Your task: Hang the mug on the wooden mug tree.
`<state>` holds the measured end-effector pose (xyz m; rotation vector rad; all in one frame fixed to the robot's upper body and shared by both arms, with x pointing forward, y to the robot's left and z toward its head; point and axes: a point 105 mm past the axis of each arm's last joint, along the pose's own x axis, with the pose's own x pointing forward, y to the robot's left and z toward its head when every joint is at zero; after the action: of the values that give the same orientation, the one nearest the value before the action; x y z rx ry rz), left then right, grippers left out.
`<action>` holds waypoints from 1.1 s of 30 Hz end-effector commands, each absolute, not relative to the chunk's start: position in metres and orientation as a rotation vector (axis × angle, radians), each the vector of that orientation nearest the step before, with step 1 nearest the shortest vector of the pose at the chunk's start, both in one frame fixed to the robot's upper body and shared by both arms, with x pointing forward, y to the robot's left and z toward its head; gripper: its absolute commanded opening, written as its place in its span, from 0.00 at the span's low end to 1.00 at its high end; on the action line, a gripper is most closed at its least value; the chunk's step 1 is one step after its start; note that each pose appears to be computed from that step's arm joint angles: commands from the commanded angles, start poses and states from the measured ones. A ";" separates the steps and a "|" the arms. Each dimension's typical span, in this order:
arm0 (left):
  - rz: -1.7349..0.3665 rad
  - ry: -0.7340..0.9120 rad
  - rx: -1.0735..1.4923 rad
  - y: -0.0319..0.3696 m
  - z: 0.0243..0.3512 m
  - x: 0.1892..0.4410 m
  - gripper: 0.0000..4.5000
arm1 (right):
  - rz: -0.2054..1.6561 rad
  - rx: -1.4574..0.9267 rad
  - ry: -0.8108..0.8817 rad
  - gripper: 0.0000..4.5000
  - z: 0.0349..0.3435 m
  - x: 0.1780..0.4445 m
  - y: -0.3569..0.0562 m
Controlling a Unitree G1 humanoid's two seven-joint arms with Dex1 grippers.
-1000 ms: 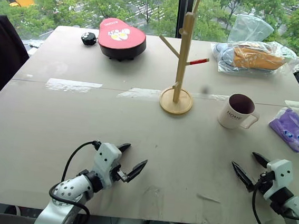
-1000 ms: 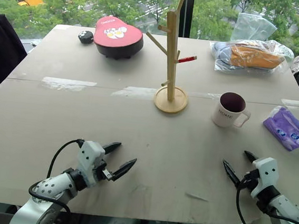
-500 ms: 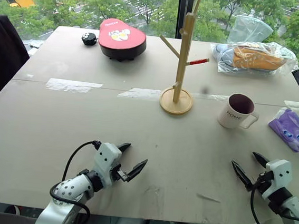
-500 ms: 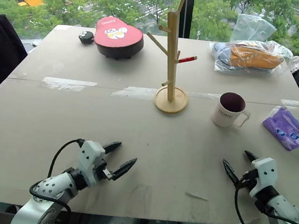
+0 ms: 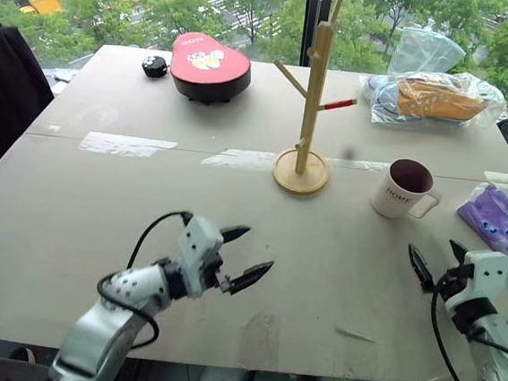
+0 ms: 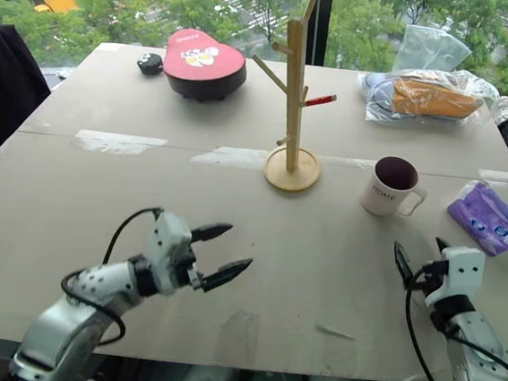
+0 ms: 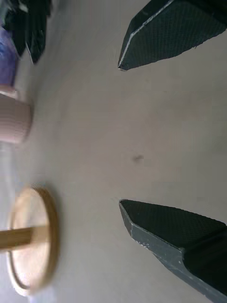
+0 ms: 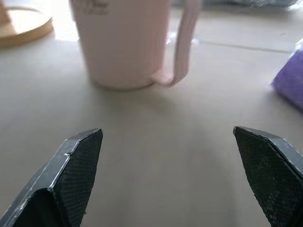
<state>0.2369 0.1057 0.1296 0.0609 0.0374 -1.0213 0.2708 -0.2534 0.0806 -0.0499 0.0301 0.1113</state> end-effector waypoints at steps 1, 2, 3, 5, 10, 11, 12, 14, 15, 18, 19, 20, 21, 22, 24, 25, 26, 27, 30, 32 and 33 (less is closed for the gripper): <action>-1.179 0.011 0.078 0.087 0.155 0.227 0.99 | -0.031 -0.053 -0.001 1.00 0.092 0.279 -0.268; -1.213 0.014 0.087 0.083 0.158 0.225 0.99 | -0.049 -0.048 -0.004 1.00 0.093 0.282 -0.268; -1.244 0.020 0.101 0.078 0.160 0.224 0.99 | -0.065 -0.044 -0.013 1.00 0.095 0.286 -0.268; -1.277 0.015 0.131 0.071 0.164 0.224 0.99 | -0.076 -0.022 -0.025 1.00 0.097 0.292 -0.265; -1.258 -0.018 0.162 0.067 0.173 0.236 0.99 | -0.075 0.015 -0.051 1.00 0.100 0.304 -0.256; -1.251 -0.021 0.166 0.067 0.174 0.238 0.99 | -0.073 0.019 -0.054 1.00 0.100 0.306 -0.254; -1.247 -0.024 0.169 0.067 0.175 0.240 0.99 | -0.069 0.018 -0.055 1.00 0.100 0.308 -0.252; -1.236 -0.027 0.171 0.067 0.176 0.241 0.99 | -0.068 0.016 -0.052 1.00 0.099 0.310 -0.250; -1.232 -0.027 0.177 0.067 0.176 0.242 0.99 | -0.072 0.014 -0.049 1.00 0.098 0.311 -0.250; -1.203 -0.040 0.194 0.066 0.176 0.245 0.99 | -0.077 0.011 -0.045 1.00 0.095 0.314 -0.249; -1.200 -0.042 0.193 0.065 0.177 0.246 0.99 | -0.075 0.009 -0.046 1.00 0.094 0.317 -0.247; -1.198 -0.044 0.191 0.065 0.177 0.246 0.99 | -0.071 0.004 -0.045 1.00 0.093 0.319 -0.246; -1.193 -0.046 0.188 0.065 0.177 0.247 0.99 | -0.072 -0.002 -0.042 1.00 0.092 0.322 -0.244; -1.188 -0.044 0.188 0.066 0.176 0.248 0.99 | -0.076 -0.005 -0.040 1.00 0.091 0.326 -0.244; -1.182 -0.038 0.200 0.067 0.174 0.249 0.99 | -0.087 -0.015 -0.040 1.00 0.090 0.333 -0.244; -1.178 -0.039 0.201 0.068 0.174 0.250 0.99 | -0.092 -0.009 -0.047 1.00 0.091 0.335 -0.244; -1.175 -0.041 0.200 0.068 0.175 0.250 0.99 | -0.094 -0.005 -0.053 1.00 0.092 0.338 -0.244; -1.172 -0.044 0.199 0.068 0.175 0.250 0.99 | -0.094 -0.004 -0.059 1.00 0.092 0.340 -0.244; -1.168 -0.050 0.201 0.068 0.177 0.250 1.00 | -0.100 0.000 -0.072 0.94 0.093 0.344 -0.247; -1.164 -0.053 0.201 0.068 0.177 0.250 1.00 | -0.099 0.002 -0.083 0.82 0.095 0.346 -0.250; -1.163 -0.055 0.199 0.067 0.177 0.250 1.00 | -0.077 0.009 -0.091 0.68 0.097 0.348 -0.249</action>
<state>0.2529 0.0692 0.1671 0.1901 -0.0016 -1.1622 0.3453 -0.2434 0.0812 0.0092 -0.0270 -0.0826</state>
